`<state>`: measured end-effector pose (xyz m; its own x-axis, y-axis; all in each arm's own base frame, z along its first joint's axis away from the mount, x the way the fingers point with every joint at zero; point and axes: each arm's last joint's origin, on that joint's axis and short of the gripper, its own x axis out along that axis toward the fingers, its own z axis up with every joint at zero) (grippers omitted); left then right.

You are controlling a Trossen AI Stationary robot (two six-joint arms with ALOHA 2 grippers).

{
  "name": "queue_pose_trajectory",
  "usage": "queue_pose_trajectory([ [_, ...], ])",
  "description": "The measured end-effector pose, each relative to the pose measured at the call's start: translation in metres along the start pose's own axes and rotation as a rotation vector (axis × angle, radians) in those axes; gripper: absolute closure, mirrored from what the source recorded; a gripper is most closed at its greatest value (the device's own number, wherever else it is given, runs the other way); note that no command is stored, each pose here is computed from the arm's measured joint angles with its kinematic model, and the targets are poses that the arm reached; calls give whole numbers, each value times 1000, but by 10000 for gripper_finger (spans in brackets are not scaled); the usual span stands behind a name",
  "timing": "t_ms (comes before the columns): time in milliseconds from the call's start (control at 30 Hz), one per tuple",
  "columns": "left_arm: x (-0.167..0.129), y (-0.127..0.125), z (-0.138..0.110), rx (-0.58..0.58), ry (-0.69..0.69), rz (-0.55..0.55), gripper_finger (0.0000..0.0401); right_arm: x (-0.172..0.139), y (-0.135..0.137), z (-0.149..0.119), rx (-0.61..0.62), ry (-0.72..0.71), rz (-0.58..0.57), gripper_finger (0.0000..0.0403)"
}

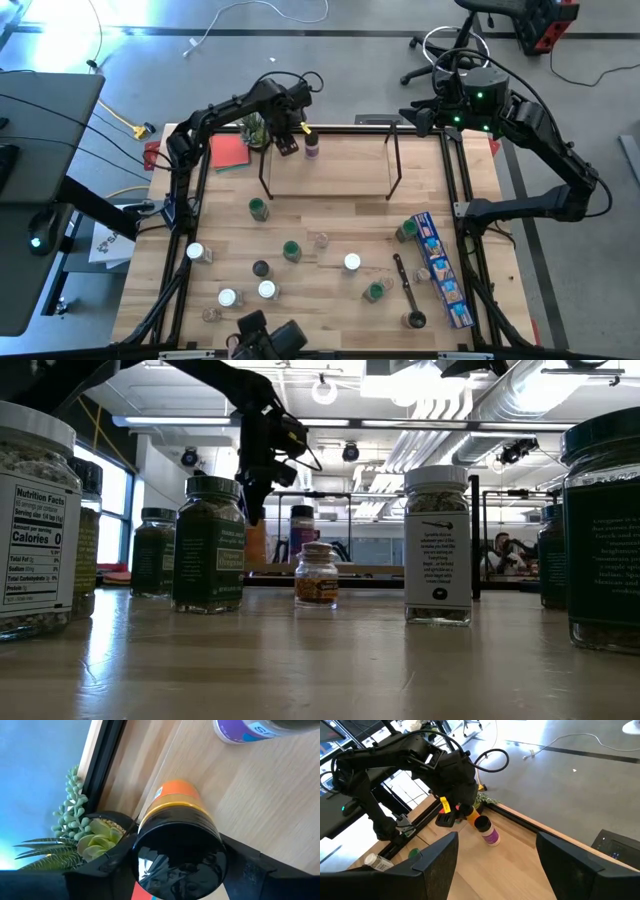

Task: Shelf spices
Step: Move the bottom black seasoning bottle to the top left on the shelf, then adjust the right black seasoning bottle on the shelf

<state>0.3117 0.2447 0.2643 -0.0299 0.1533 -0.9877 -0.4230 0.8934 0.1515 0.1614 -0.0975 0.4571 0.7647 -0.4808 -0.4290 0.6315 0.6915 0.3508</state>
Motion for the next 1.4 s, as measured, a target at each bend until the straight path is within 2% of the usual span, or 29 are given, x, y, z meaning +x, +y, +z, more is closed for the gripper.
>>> queue_pose_trajectory([
  [167,0,2,-1,-6,4,-1,113,0,0,0,-4,0,0,139],
  [267,-7,3,0,-8,-14,-7,99,0,0,0,-4,0,0,139],
  [500,-40,8,7,-11,-136,-26,95,0,0,0,-4,0,0,139],
  [667,-55,-3,17,88,-269,-109,95,0,0,0,-2,0,0,139],
  [800,-51,-22,29,188,-346,-67,94,0,0,0,6,0,0,139],
  [967,-44,-38,39,218,-386,-22,94,0,0,0,18,4,-1,139],
  [1133,-28,-43,37,229,-323,40,95,0,0,0,19,4,-1,139],
  [1300,-21,-41,36,227,-305,39,99,0,0,0,20,3,-1,139],
  [1400,-20,-42,36,237,-306,23,115,0,0,0,22,4,-1,139],
])
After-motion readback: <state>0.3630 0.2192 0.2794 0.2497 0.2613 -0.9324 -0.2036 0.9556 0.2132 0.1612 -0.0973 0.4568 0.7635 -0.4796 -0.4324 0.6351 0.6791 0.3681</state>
